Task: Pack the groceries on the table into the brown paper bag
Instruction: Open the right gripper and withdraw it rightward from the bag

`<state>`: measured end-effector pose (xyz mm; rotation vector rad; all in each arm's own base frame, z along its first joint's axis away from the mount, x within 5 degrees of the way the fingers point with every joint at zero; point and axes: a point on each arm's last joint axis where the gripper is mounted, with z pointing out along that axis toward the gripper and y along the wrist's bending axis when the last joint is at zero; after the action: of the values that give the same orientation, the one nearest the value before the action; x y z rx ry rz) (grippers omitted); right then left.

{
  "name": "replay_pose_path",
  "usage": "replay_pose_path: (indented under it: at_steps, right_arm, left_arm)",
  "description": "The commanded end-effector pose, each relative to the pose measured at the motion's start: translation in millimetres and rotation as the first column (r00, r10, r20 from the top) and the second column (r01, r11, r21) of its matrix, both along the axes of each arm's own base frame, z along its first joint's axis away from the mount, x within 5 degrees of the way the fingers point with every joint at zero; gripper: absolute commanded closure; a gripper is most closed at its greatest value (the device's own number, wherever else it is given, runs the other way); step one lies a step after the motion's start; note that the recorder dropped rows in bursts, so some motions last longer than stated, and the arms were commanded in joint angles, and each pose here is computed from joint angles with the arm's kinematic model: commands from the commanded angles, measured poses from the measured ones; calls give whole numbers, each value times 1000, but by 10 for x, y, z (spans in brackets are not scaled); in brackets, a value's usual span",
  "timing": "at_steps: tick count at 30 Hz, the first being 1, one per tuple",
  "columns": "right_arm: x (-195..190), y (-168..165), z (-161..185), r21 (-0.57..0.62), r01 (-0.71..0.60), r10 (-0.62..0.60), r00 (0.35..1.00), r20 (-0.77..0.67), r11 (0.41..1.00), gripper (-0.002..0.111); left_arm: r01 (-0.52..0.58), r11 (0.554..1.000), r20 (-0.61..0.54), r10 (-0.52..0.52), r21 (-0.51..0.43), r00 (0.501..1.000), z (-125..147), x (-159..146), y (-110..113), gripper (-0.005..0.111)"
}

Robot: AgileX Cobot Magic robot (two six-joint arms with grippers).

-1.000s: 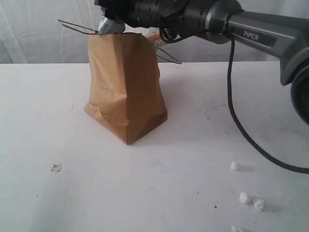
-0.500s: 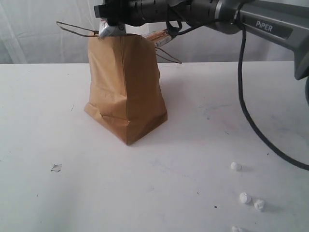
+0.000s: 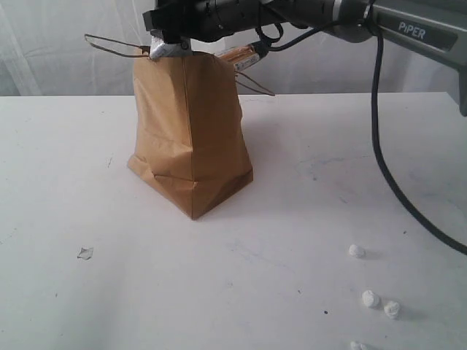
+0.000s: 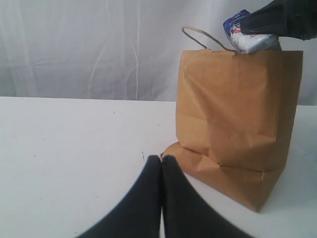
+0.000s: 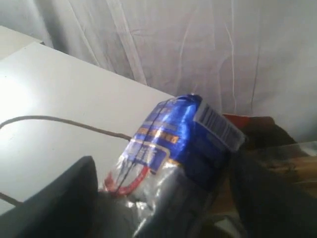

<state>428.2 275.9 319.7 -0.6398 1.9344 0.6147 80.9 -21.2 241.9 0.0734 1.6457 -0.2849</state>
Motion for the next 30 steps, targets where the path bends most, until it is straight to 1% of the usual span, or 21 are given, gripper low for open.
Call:
replay_pose_path:
  at_steps: [1, 4, 5, 11, 22, 27, 30]
  right_arm:
    - [-115, -26, -212, -161, -116, 94, 986, -135, 980, 31]
    - [-120, -61, -251, -240, -133, 104, 986, -132, 962, 29]
    - [-119, -66, -255, -250, -134, 104, 986, -130, 959, 29]
    - [-101, -87, -199, -265, -110, 92, 993, -80, 958, 29]
    - [-154, -116, -43, -252, -104, 94, 994, -54, 962, 29]
    - [-250, -143, -3, -275, -152, 124, 985, -117, 949, 29]
    - [-384, -200, 72, -276, -176, 115, 968, -223, 945, 30]
  left_arm:
    - [16, 1000, -1, -16, 9, 1000, -10, -10, -13, 107]
    - [18, 1000, -1, -18, 8, 1000, -10, -11, -15, 107]
    - [18, 1000, -1, -18, 8, 1000, -10, -11, -15, 107]
    - [20, 1000, -1, -20, 8, 1000, -10, -11, -17, 107]
    - [35, 999, -3, -35, 23, 999, -15, -15, -29, 107]
    - [33, 999, -3, -33, 27, 999, -16, -14, -27, 107]
    - [13, 999, -2, -13, 33, 1000, -15, -9, -9, 107]
